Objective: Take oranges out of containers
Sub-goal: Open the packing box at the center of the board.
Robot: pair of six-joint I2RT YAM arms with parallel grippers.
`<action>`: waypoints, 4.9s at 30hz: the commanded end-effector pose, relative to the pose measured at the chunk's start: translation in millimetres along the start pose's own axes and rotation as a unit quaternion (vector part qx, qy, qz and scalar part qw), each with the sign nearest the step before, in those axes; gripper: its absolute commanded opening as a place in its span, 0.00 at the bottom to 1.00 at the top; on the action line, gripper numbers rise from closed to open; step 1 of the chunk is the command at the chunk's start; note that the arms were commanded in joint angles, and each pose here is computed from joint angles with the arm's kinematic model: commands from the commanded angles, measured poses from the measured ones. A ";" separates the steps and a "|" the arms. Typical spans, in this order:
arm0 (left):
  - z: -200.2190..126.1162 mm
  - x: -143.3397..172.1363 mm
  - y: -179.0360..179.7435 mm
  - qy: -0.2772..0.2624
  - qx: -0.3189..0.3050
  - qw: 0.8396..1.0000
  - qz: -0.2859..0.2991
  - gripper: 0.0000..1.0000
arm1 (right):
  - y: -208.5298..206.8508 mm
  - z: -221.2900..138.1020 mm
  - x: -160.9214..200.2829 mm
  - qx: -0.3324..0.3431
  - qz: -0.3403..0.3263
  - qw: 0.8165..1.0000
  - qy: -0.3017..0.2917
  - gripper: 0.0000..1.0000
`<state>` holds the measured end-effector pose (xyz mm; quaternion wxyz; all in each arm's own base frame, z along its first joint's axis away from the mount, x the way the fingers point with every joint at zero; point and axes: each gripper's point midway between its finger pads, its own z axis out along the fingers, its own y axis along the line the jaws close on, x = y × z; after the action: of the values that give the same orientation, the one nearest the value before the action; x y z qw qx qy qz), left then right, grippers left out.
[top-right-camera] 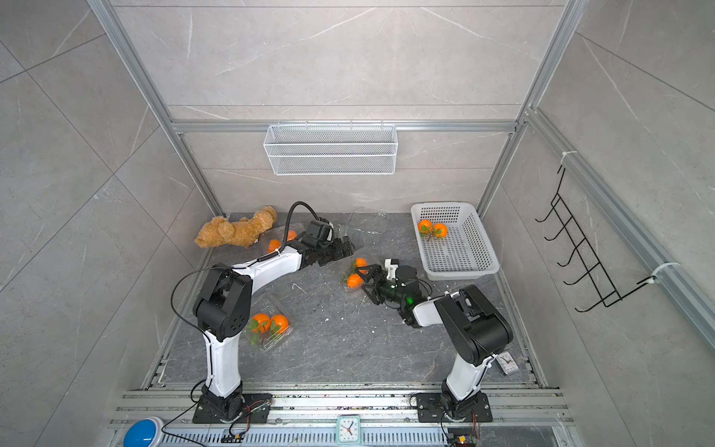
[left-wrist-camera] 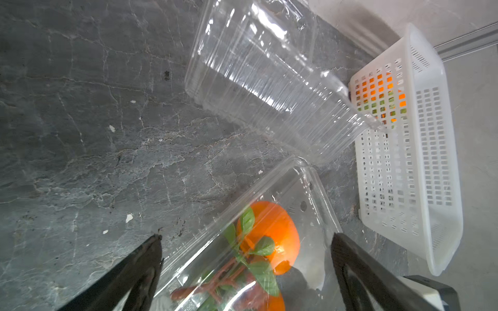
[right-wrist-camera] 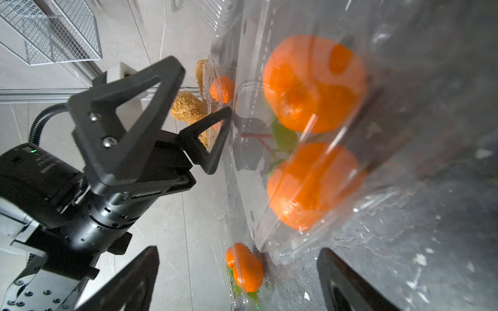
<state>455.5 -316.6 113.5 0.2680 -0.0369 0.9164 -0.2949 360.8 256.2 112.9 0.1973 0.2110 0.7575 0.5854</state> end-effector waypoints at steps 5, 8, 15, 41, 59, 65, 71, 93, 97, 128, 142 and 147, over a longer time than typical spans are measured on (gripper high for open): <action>1.6 -2.6 -9.8 0.003 0.020 1.000 0.010 1.00 | 9.5 8.0 -2.2 -0.020 -0.003 1.000 0.004 0.93; 3.4 -1.0 -9.4 0.006 0.022 1.000 0.008 0.99 | 11.7 10.1 -3.3 -0.029 0.000 1.000 0.005 0.92; 7.0 3.3 -9.2 0.012 0.028 1.000 0.000 0.99 | 15.4 15.0 -3.5 -0.039 0.002 0.999 0.010 0.88; -0.7 27.3 -35.3 0.027 0.081 0.996 -0.039 0.99 | 0.5 23.8 -6.4 -0.028 0.054 0.998 -0.021 0.34; -94.9 19.5 -2.0 -0.053 0.046 0.994 -0.081 0.99 | 6.6 19.6 -16.2 -0.016 0.110 0.992 -0.058 0.22; -117.4 43.0 15.8 -0.083 0.079 0.983 -0.144 0.98 | 14.9 28.1 -24.4 -0.028 0.141 0.988 -0.062 0.21; -103.5 68.7 34.7 -0.082 0.092 0.971 -0.205 0.96 | 22.1 35.5 -30.9 -0.045 0.164 0.983 -0.064 0.20; -67.8 68.8 43.8 -0.107 0.156 0.933 -0.306 0.95 | 19.8 34.3 -31.2 -0.052 0.178 0.980 -0.067 0.17; -67.6 68.9 45.1 -0.111 0.158 0.931 -0.309 0.94 | 19.6 34.0 -31.0 -0.051 0.177 0.981 -0.067 0.17; -66.5 64.9 37.1 -0.109 0.181 0.928 -0.307 0.94 | 17.3 35.4 -31.6 -0.043 0.169 0.982 -0.066 0.17; -57.4 66.7 31.1 -0.100 0.189 0.927 -0.308 0.93 | 20.5 38.5 -28.0 -0.048 0.160 0.984 -0.055 0.17; -52.2 69.3 27.4 -0.092 0.189 0.928 -0.307 0.93 | 21.2 42.7 -24.3 -0.050 0.158 0.985 -0.046 0.17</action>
<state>366.2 -266.3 81.8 0.2439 -0.3121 0.7729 -0.4957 408.7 267.7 120.4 0.1541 0.3750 0.6672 0.6249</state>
